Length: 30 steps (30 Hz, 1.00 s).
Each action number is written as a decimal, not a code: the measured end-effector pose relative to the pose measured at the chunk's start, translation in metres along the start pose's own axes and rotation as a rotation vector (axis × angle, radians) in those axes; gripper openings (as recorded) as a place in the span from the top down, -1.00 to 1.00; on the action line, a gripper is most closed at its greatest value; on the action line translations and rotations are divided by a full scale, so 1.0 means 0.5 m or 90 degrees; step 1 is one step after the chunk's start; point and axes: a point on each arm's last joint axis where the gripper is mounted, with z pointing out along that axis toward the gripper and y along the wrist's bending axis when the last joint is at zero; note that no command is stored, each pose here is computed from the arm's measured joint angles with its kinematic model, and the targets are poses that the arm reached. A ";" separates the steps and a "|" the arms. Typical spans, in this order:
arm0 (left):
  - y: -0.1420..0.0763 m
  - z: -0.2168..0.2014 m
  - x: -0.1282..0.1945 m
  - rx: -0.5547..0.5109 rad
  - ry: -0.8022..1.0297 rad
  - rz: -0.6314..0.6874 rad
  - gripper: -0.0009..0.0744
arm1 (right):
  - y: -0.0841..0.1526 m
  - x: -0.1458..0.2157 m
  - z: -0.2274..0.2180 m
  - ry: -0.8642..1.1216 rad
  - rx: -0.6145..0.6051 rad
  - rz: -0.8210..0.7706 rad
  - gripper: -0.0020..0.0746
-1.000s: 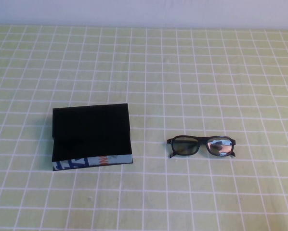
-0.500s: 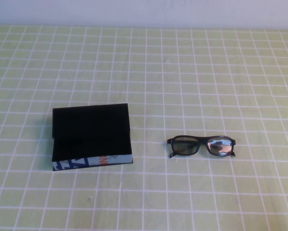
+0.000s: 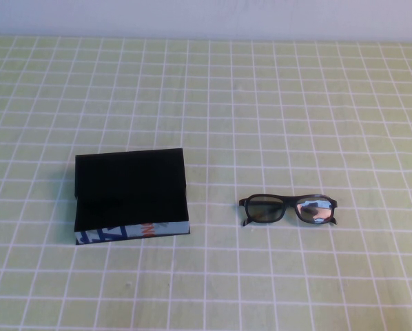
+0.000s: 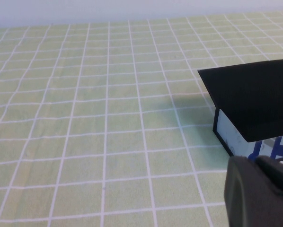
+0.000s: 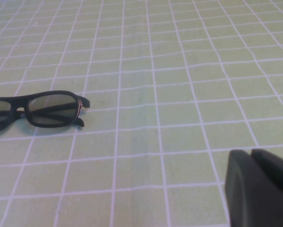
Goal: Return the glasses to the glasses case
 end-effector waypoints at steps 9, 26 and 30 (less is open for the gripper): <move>0.000 0.000 0.000 0.000 0.000 0.000 0.99 | 0.002 -0.003 0.000 -0.012 -0.009 0.025 0.98; 0.000 0.000 0.000 0.000 0.000 -0.001 0.99 | 0.048 -0.067 -0.017 -0.045 -0.187 0.473 0.98; 0.000 0.000 0.000 0.000 0.000 -0.001 0.99 | 0.088 -0.120 -0.019 0.108 -0.240 0.362 0.98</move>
